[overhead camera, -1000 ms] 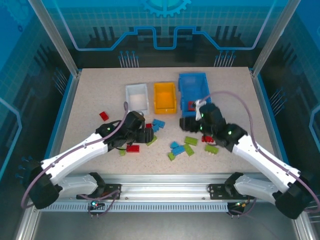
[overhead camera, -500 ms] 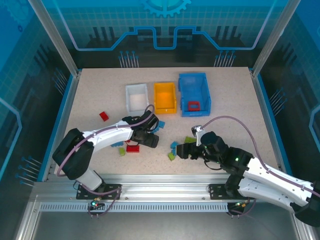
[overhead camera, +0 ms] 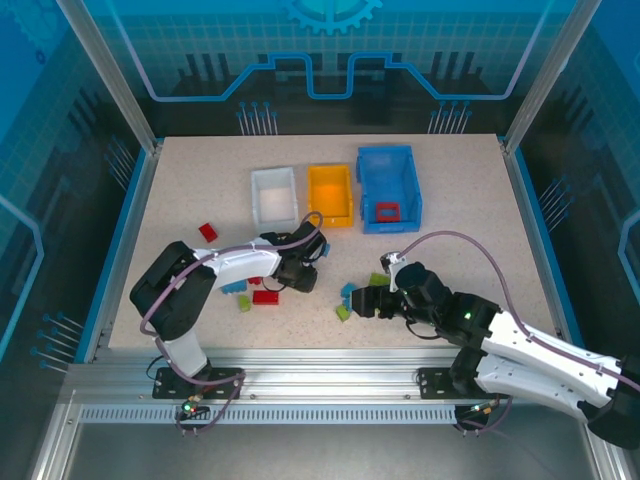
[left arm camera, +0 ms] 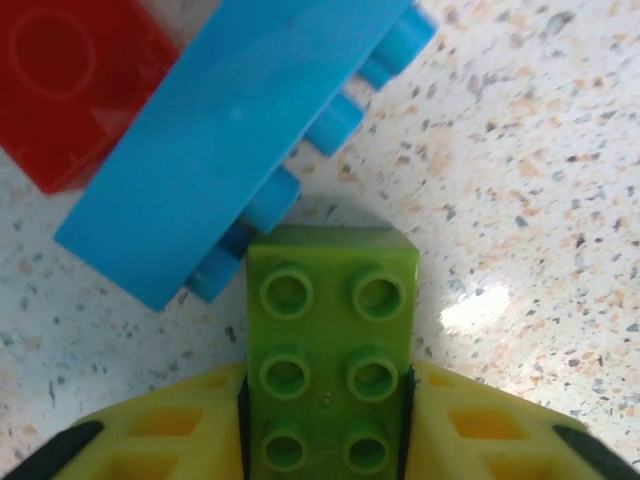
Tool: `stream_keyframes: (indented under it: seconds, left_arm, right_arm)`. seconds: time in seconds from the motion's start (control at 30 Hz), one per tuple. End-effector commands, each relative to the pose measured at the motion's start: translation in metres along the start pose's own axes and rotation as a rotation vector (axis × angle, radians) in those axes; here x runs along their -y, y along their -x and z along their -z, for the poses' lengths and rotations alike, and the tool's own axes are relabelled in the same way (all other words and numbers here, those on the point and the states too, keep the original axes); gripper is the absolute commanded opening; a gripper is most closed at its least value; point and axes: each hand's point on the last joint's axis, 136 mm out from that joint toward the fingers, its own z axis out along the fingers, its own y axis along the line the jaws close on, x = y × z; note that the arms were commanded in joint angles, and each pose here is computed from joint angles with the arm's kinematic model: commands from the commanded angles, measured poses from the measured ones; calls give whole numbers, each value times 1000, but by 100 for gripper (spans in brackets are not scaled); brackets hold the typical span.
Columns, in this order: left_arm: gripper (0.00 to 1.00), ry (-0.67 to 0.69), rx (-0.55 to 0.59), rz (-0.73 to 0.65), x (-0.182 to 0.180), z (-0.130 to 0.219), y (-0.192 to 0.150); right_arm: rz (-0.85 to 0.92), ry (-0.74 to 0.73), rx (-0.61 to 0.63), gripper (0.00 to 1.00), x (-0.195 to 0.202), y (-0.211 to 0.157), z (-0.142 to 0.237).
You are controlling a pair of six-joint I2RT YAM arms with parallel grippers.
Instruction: Sort the legos into containers by color
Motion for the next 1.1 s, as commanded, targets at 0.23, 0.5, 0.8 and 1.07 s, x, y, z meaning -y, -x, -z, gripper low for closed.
stream_keyframes:
  seconds: [0.23,0.5,0.8,1.07]
  left_arm:
    - [25,-106,158,100,13,84,19]
    - [25,-62,247,280,-49,131,81]
    - [25,27,238,417,-117,87,153]
    - [28,38,163,489,-146,29,171]
  right_arm:
    - [29,35,190,77,-25,54,38]
    - [108,133,294,77,-66,97,31]
    - [82,104,306,76,-79,143,0]
    - [56,71,253,76,-68,137,-18]
